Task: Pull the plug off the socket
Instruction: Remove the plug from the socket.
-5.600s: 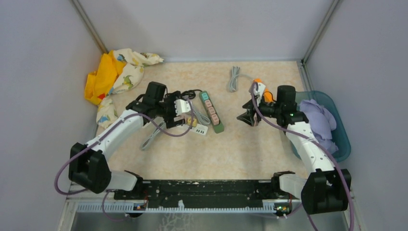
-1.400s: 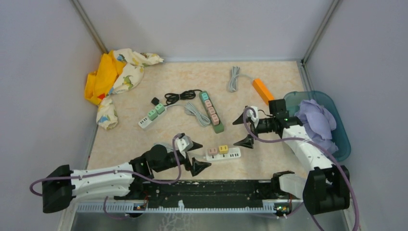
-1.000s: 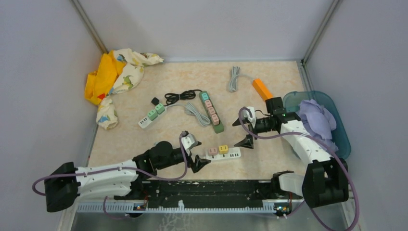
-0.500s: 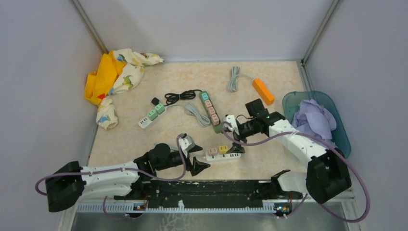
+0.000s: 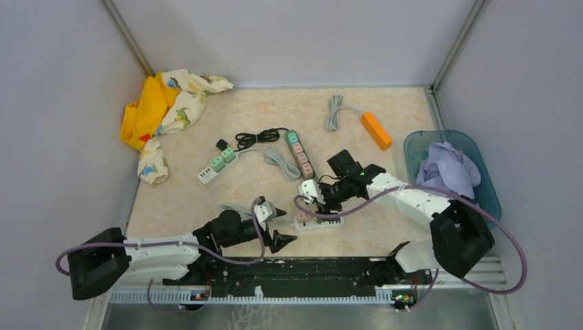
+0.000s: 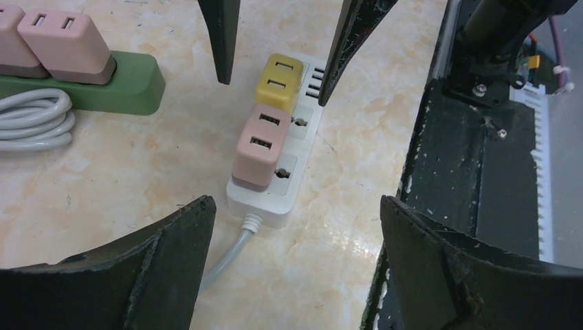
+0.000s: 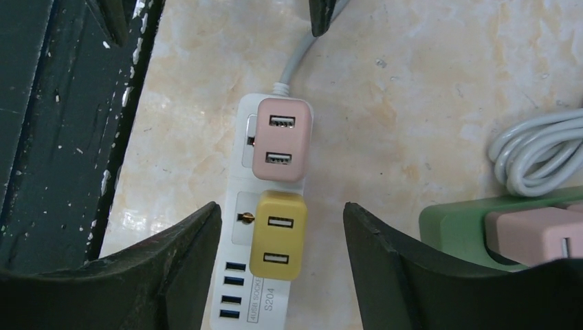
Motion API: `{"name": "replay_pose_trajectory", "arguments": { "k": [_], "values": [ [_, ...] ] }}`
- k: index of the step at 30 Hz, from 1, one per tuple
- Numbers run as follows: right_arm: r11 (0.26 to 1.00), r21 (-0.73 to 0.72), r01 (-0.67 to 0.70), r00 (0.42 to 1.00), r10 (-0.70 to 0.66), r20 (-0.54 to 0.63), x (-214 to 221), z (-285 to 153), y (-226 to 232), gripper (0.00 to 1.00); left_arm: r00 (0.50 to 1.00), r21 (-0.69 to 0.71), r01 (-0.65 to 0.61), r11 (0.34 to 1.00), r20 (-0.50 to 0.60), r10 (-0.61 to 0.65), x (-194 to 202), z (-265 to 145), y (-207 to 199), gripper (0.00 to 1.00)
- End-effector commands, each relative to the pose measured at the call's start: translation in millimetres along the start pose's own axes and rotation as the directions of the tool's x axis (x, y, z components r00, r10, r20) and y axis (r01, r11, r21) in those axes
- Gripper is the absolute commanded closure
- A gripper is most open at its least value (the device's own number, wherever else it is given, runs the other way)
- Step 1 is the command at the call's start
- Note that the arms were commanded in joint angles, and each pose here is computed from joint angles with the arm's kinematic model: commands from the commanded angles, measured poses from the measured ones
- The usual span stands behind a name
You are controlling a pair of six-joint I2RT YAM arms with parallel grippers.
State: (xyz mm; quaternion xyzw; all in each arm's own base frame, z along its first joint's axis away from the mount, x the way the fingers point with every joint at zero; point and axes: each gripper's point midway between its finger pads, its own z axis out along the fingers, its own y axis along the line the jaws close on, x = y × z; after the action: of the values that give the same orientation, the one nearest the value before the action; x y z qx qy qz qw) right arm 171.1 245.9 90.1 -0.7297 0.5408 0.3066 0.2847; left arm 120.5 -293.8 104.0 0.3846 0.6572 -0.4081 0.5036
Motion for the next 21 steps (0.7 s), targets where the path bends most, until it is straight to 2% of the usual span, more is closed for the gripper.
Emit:
{"name": "replay_pose_trajectory", "arguments": {
  "k": [1,8,14,21],
  "values": [
    [0.999,-0.001,0.035,0.998,-0.035,-0.061,4,7,-3,0.37,0.993,-0.015,-0.1,0.995,0.069,0.101,-15,4,6,0.06],
    [0.998,-0.01,0.056,0.989,-0.057,-0.139,16,13,0,0.54,0.991,-0.029,-0.109,0.994,0.068,0.111,-15,8,9,0.09],
    [0.998,-0.024,0.059,0.989,-0.062,-0.137,14,13,1,0.79,0.988,-0.046,-0.129,0.991,0.076,0.133,-17,13,13,0.11],
    [0.997,-0.027,0.071,0.991,-0.073,-0.115,6,14,2,0.92,0.969,-0.028,-0.228,0.973,0.091,0.229,-21,30,14,0.13]
  ]
}}
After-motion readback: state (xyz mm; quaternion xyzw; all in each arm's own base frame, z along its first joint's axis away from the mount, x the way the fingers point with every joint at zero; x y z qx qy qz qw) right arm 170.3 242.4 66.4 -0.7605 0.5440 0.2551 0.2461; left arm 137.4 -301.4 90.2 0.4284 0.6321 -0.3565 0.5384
